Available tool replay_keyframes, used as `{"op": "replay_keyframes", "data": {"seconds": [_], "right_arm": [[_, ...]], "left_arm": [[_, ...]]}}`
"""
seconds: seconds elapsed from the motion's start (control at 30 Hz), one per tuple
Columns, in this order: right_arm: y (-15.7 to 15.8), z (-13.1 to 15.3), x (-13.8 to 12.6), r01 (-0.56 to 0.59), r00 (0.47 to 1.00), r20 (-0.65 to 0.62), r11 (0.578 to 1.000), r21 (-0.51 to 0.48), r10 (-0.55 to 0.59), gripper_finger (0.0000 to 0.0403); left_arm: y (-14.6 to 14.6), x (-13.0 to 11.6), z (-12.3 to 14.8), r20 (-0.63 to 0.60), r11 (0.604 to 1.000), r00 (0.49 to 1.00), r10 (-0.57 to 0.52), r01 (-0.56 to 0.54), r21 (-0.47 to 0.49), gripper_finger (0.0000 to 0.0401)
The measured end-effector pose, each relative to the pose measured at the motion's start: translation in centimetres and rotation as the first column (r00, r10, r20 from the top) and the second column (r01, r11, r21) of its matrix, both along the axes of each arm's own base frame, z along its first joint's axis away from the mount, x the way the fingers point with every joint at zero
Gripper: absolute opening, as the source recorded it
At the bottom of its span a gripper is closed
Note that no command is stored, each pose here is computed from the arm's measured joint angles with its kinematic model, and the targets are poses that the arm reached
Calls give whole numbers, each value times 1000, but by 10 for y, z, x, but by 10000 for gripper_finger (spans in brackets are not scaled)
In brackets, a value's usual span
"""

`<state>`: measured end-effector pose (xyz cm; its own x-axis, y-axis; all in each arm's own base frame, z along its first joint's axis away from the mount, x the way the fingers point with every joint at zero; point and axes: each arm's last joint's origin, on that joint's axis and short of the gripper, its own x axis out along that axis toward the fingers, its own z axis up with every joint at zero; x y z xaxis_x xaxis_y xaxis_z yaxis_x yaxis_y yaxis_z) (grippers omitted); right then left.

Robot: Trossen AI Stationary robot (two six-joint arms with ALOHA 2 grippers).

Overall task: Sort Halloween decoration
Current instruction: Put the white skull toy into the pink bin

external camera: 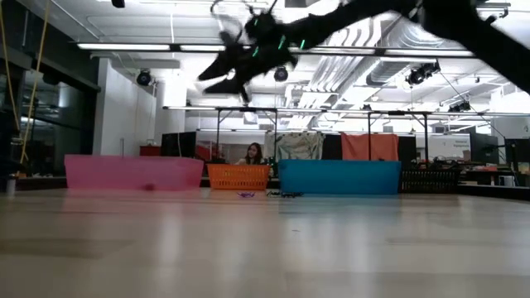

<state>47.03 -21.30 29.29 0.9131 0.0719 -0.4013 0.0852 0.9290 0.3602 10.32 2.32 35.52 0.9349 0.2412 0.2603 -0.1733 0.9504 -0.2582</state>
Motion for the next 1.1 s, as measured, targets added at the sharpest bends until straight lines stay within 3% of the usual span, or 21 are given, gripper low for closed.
{"op": "replay_keyframes", "data": {"seconds": [0.13,0.3,0.43,0.57,0.7,0.83,0.97,1.03,1.1], "right_arm": [[20,23,-33,-59,972,-232,986,-156,22,185],[35,34,-66,-158,900,-427,979,-129,88,185],[49,28,-87,-183,875,-469,979,-88,122,185],[75,16,-127,-122,908,-411,990,-68,84,185],[108,-9,-182,45,947,-319,999,6,-40,185],[148,-25,-227,159,981,-139,975,156,-137,185],[177,-19,-248,163,970,131,947,277,-205,185],[188,-13,-250,139,953,228,957,254,-199,185],[198,-7,-250,126,941,294,981,146,-165,185]], "left_arm": [[0,0,-1,-10,1000,1000,0,0,-2,0],[0,1,-3,-30,1000,1000,5,-6,-8,0],[1,4,-5,-50,1000,999,8,-8,-12,0],[2,7,-6,-64,1000,998,8,-9,-15,0],[3,12,-9,-88,1000,996,7,-9,-20,0],[5,20,-12,-123,1000,992,17,-19,-17,0],[7,31,-17,-168,999,986,18,-24,-34,0],[8,37,-21,-194,999,981,21,-29,-41,0],[9,43,-24,-220,999,975,16,-26,-46,0]]}}
